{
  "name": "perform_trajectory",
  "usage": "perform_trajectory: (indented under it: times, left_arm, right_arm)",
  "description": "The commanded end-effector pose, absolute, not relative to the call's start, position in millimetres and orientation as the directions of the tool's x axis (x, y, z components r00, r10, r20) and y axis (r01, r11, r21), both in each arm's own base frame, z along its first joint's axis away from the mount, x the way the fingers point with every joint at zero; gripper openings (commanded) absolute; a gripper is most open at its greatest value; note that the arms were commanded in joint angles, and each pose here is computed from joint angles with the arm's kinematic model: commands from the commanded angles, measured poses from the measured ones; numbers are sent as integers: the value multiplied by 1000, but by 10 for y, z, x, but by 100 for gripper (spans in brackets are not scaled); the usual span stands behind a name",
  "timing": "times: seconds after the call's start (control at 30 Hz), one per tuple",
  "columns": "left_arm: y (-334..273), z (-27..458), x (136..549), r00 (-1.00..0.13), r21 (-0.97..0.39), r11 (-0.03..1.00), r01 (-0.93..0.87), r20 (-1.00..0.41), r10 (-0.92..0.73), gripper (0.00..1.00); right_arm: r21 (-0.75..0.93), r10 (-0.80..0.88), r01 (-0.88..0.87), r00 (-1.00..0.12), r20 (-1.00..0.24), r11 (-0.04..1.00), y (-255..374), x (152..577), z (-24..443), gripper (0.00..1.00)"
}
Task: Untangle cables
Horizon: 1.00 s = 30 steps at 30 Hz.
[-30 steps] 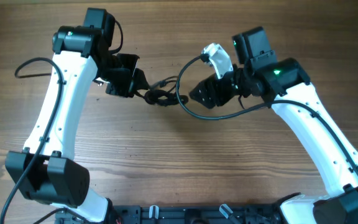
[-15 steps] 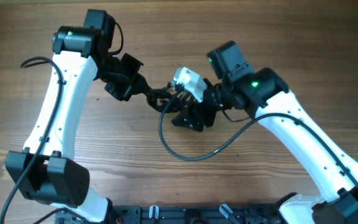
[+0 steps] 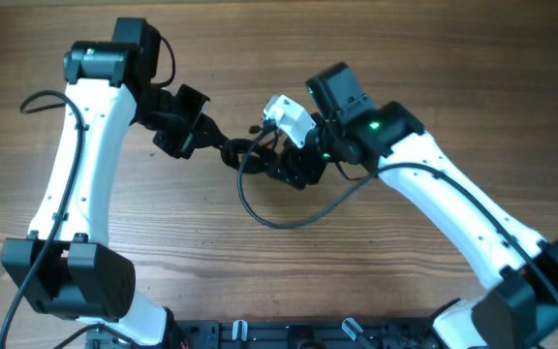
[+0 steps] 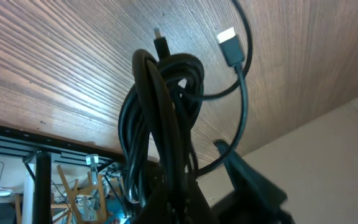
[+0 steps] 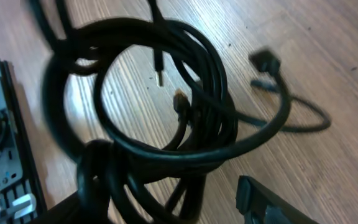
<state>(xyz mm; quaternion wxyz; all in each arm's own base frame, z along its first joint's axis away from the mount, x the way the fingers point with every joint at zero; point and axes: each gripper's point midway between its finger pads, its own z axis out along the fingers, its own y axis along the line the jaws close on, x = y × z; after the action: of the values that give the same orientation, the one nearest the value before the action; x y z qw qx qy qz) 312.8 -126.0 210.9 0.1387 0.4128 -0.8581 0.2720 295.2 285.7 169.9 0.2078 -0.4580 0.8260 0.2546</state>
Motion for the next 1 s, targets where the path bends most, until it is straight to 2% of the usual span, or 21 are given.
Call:
perform_trajectory:
  times: [0.0,0.1,0.13,0.2,0.27,0.37,0.4,0.57,0.6,0.63,0.67,0.8,0.97]
  left_arm:
    - [-1312,2278,3098,-660,-418,512,-751,459,-594,4]
    - [-1314,2278,3109,-663,-422,512,-748,455,-594,5]
    - [-1315,2279,3116,-664,-424,511,-747,454,-594,6]
    - [-1310,2276,3133,-667,-428,513,-744,446,-597,9]
    - [-1287,2259,3160,-672,-428,519,-740,427,-605,14]
    - [-1156,2173,3219,-674,-397,549,-736,352,-649,44]
    - [-1076,2129,3252,-674,-378,564,-734,307,-672,49]
    - [-604,1971,3396,-660,-246,630,-736,56,-749,56]
    - [-553,1969,3443,-682,-242,660,-711,11,-731,49]
    - [-553,1981,3509,-725,-259,705,-661,-25,-689,25]
    - [-567,1988,3535,-741,-270,721,-639,-36,-670,6]
    - [-790,1997,3514,-788,-298,756,-582,-21,-615,4]
    - [-1124,1999,3397,-690,-296,644,-705,78,-720,5]
  right_arm:
    - [314,-616,-832,-551,-564,457,2957,2934,1611,54]
    - [365,-538,-772,-628,-562,521,3012,3022,1659,31]
    - [397,-489,-732,-672,-556,554,3041,3066,1692,18]
    - [425,-442,-696,-705,-554,578,3070,3111,1733,6]
    - [446,-416,-669,-731,-541,594,3071,3113,1751,5]
    - [482,-384,-616,-778,-498,623,3042,3068,1753,4]
    - [495,-373,-593,-797,-476,635,3026,3042,1747,4]
    - [488,-353,-515,-851,-388,705,2883,2959,1641,4]
    - [468,-344,-493,-863,-369,734,2827,2964,1599,4]
    - [456,-344,-483,-869,-356,748,2790,2952,1571,4]
    - [454,-346,-479,-871,-348,751,2777,2939,1560,4]
    - [469,-310,-430,-898,-313,771,2749,2923,1546,4]
    - [499,-214,-333,-936,-281,800,2702,3008,1561,4]
